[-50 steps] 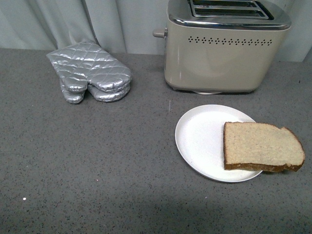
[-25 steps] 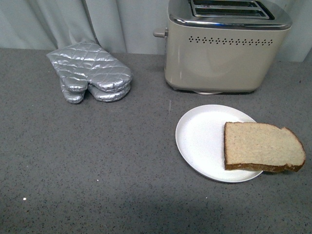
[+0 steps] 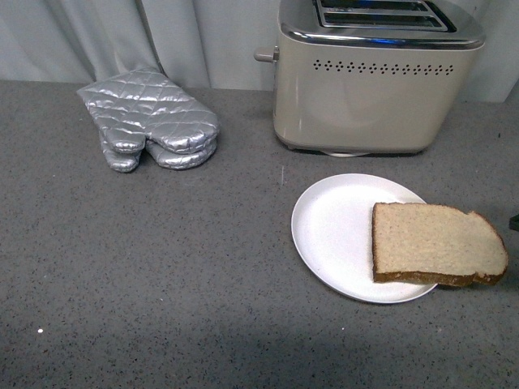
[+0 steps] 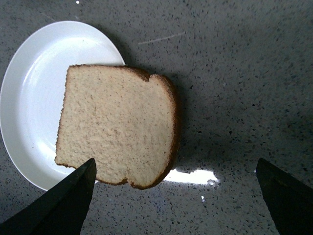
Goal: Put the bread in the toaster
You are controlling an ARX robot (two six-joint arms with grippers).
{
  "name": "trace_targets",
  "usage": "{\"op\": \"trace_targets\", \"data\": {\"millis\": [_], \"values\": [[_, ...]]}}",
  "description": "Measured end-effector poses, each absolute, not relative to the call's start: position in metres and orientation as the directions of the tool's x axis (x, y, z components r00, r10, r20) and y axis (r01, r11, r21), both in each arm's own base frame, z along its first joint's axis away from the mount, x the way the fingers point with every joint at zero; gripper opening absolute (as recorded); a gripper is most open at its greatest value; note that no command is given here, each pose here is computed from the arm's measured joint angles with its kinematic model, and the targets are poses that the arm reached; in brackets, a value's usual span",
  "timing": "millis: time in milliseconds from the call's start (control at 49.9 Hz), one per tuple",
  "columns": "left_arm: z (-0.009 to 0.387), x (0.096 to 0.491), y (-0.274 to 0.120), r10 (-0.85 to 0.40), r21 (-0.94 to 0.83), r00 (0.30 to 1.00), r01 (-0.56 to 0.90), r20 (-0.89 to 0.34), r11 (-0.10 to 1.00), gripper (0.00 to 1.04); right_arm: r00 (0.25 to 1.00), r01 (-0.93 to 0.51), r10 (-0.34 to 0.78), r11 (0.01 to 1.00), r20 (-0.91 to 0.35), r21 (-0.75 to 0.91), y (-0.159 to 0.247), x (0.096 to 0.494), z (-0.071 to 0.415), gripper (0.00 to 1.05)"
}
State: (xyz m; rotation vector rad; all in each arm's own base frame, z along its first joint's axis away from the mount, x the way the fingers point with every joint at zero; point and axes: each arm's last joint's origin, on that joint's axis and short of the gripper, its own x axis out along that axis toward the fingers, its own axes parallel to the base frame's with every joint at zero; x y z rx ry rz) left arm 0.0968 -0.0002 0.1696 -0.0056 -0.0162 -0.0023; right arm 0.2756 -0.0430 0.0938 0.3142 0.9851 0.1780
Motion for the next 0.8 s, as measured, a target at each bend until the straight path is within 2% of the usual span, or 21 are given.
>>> {"op": "trace_targets", "data": {"millis": [320,461,601,801], "values": [[0.170,0.097,0.000,-0.002,-0.006,1.000,0.002,0.016,1.000,0.98,0.431,0.093,0.406,0.868,-0.806,0.487,-0.034,0.295,0.062,0.95],[0.170,0.097,0.000,-0.002,-0.006,1.000,0.002,0.016,1.000,0.98,0.431,0.135,0.434,0.836,-0.791,0.532,-0.027,0.299,0.051,0.95],[0.170,0.097,0.000,-0.002,-0.005,1.000,0.002,0.016,1.000,0.98,0.425,0.182,0.433,0.819,-0.795,0.544,-0.025,0.304,0.046,0.70],[0.170,0.097,0.000,-0.002,-0.006,1.000,0.002,0.016,1.000,0.98,0.411,0.218,0.432,0.809,-0.803,0.547,-0.026,0.307,0.044,0.41]]}}
